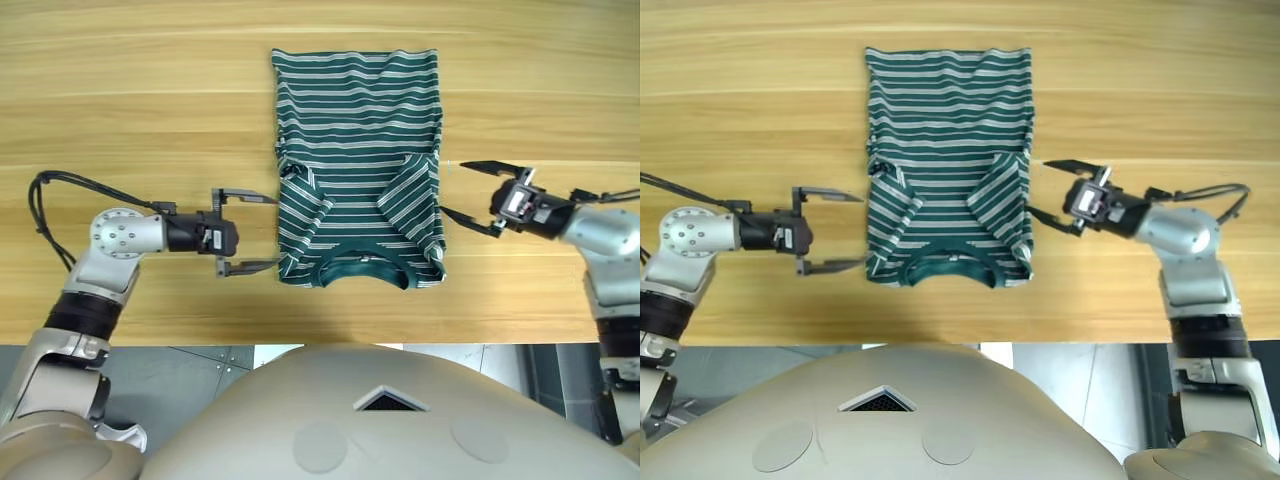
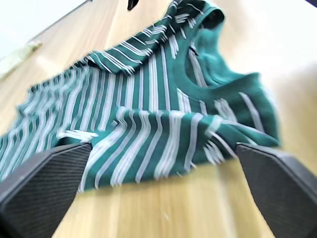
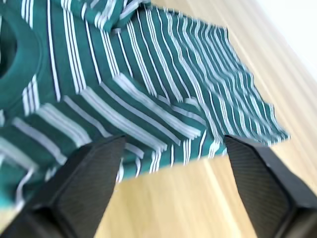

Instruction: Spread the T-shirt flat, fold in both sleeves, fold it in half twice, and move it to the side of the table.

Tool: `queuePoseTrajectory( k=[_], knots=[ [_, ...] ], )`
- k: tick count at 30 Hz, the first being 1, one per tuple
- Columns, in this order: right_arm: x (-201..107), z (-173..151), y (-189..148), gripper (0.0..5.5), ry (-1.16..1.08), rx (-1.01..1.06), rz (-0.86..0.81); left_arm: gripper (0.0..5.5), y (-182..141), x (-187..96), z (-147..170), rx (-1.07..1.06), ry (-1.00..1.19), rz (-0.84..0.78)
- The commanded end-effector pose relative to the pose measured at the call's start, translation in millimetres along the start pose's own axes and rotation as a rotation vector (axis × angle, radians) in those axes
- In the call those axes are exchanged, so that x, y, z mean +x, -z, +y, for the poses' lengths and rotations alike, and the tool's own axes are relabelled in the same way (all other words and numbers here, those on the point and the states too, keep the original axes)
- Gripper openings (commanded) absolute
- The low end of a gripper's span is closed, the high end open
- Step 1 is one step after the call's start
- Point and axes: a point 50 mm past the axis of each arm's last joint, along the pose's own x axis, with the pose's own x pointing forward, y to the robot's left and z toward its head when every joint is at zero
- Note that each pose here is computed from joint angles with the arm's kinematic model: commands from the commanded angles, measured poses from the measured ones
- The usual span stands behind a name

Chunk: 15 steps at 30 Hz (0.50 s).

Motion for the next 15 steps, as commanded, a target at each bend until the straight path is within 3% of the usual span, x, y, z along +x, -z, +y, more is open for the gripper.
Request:
queuePoseTrajectory(
  k=[1, 7, 15],
  knots=[
    [-21, 11, 14, 4.31, -0.069, 0.018, 0.1, 5.4, 0, -28, -3, 0.003, 0.046, 0.061],
    [-24, 51, 27, 5.34, -0.304, 0.083, 0.173, 5.4, 12, -32, -25, -0.05, 0.185, 0.125],
    [-9, 76, 25, 5.39, -0.466, 0.077, 0.15, 5.4, 17, -11, -32, -0.069, 0.196, 0.107]
  ],
)
